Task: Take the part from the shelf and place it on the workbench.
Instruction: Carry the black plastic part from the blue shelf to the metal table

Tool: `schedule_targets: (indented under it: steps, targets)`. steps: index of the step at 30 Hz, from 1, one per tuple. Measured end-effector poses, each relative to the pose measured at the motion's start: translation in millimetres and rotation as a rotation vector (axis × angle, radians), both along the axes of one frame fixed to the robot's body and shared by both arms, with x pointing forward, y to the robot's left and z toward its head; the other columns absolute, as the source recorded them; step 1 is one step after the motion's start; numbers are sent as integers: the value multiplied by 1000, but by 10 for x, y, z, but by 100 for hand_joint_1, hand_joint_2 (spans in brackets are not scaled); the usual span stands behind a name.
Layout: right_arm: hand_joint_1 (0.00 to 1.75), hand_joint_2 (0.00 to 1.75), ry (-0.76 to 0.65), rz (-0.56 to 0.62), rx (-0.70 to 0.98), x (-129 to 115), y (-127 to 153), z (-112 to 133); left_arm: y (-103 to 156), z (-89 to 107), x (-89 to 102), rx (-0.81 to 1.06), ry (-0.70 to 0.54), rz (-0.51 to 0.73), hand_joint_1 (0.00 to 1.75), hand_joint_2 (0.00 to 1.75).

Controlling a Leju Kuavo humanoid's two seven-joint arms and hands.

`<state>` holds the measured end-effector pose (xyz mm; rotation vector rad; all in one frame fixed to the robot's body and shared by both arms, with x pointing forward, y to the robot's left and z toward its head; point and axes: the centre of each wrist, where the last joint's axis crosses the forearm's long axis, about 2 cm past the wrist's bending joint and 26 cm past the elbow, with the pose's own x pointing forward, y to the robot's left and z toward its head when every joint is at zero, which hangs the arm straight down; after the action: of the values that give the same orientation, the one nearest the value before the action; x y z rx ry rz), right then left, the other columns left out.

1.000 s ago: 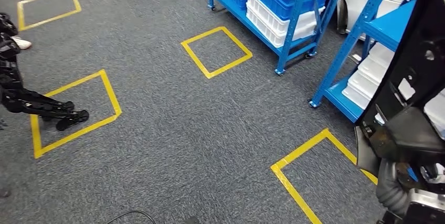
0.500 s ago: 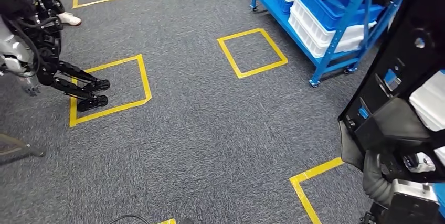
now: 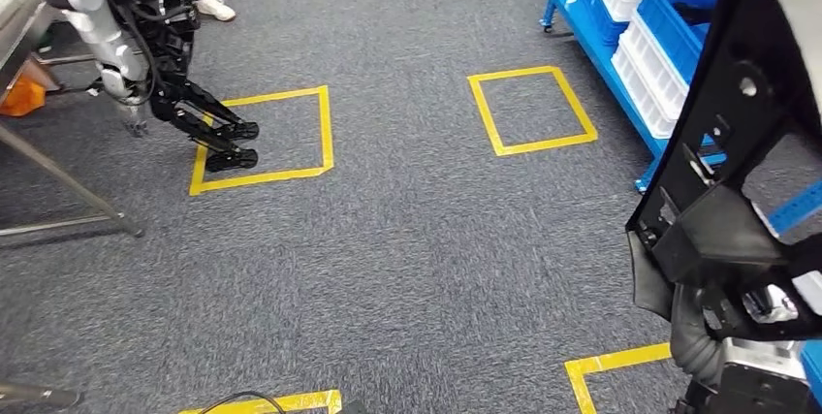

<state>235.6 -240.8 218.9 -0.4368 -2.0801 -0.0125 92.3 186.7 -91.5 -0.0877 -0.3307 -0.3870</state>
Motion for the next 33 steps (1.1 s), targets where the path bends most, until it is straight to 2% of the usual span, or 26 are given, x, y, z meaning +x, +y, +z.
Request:
schedule_targets:
  steps: [7,12,20,33]
  targets:
    - [175,175,5,-1,-5,-10,3,-11,38,1,42,13,-14,-2,175,175]
    - [175,175,16,-8,-16,-35,4,-35,35,-21,-69,21,4,-5,175,175]
    - [175,175,34,-38,-48,-151,-37,-102,-34,-10,-88,17,-39,-9,175,175]
    - [175,175,44,-67,-46,-261,-110,-123,-80,9,-40,10,-45,-25,175,175]
